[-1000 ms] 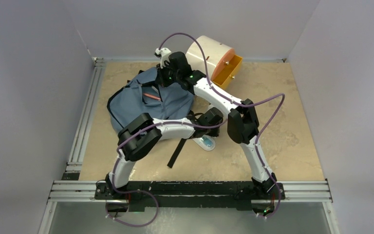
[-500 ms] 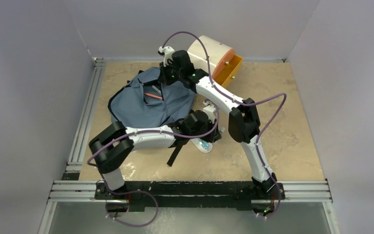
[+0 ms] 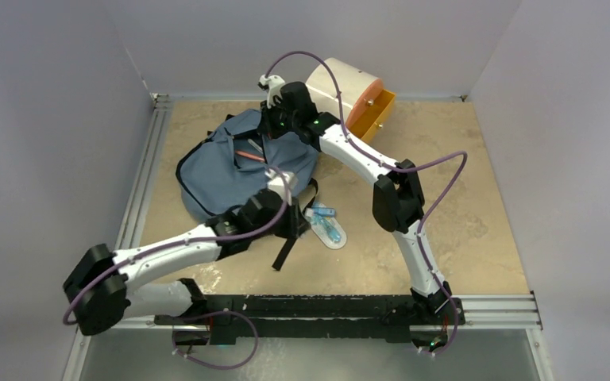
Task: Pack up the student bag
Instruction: Place the stationery in the student bag.
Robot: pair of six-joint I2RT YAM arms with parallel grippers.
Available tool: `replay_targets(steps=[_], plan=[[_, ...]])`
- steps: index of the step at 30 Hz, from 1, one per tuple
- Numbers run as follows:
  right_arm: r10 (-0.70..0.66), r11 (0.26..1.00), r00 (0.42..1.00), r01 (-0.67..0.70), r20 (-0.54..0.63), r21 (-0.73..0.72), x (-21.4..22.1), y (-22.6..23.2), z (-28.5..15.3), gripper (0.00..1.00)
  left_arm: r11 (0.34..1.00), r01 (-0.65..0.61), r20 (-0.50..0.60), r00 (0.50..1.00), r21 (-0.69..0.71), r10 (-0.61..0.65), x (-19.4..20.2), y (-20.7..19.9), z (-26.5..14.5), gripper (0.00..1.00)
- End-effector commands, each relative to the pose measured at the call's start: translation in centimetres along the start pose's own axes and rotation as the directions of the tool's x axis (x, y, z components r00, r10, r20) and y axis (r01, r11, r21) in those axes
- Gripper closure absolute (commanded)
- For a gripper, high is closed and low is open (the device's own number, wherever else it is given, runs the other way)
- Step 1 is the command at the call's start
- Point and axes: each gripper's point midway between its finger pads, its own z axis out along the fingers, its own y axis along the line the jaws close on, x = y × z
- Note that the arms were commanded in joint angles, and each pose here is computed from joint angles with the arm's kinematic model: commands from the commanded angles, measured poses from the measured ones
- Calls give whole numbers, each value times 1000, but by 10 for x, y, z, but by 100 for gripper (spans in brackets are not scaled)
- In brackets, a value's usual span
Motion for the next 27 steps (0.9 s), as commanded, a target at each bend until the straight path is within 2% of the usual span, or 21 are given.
replay_targets(steps=[1,5,9,14,18,27], plan=[[-12,1000,988,10,157,11,-57,-5,-22,100,987,133,149,982,-93,-118,-56,44,-29,92],[-5,1000,986,3,166,8,-58,-3,-24,100,978,162,251,960,-131,-125,-103,65,-55,92],[-1,999,986,-4,169,33,-57,-7,-25,100,954,226,308,938,-195,-159,-137,97,-73,93],[19,1000,986,-22,164,16,-53,-3,-29,100,931,321,354,902,-172,-246,-165,130,-84,93],[26,999,984,-30,177,18,-55,1,-34,100,908,391,342,883,-153,-323,-177,155,-74,94],[20,999,977,-11,214,-43,-68,29,-36,100,895,439,352,852,-80,-387,-207,170,-50,95]])
